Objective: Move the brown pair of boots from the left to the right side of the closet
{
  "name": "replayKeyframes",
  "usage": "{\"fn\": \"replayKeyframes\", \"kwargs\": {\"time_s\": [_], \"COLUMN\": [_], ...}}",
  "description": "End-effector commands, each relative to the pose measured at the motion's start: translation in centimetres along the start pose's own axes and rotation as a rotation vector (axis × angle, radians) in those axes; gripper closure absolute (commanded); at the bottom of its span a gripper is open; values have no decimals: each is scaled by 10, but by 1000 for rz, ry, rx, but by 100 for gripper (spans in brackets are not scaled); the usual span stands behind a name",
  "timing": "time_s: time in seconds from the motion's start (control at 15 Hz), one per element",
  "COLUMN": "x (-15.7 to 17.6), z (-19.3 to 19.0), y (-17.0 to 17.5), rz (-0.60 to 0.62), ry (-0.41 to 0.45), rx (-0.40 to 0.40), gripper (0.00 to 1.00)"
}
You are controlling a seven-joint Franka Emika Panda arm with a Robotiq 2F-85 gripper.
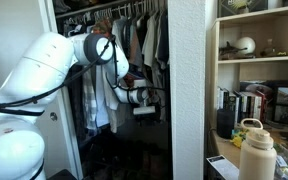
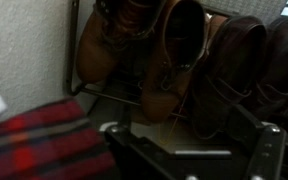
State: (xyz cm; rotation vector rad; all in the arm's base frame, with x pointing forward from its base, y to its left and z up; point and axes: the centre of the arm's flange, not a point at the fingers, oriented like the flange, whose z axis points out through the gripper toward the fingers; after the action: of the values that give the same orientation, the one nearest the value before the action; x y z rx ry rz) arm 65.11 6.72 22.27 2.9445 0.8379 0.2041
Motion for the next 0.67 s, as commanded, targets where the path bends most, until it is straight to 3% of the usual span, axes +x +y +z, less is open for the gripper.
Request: {"fn": "replayKeyframes", "kwargs": {"time_s": [0.0, 0.2, 0.6], "x": [-30, -53, -92], "z": [-78, -117, -195], "y": [-37, -63, -135], "rz": [107, 156, 149], "ry": [-74, -136, -146], "rx": [32, 71, 145], "gripper": [0, 0, 0]}}
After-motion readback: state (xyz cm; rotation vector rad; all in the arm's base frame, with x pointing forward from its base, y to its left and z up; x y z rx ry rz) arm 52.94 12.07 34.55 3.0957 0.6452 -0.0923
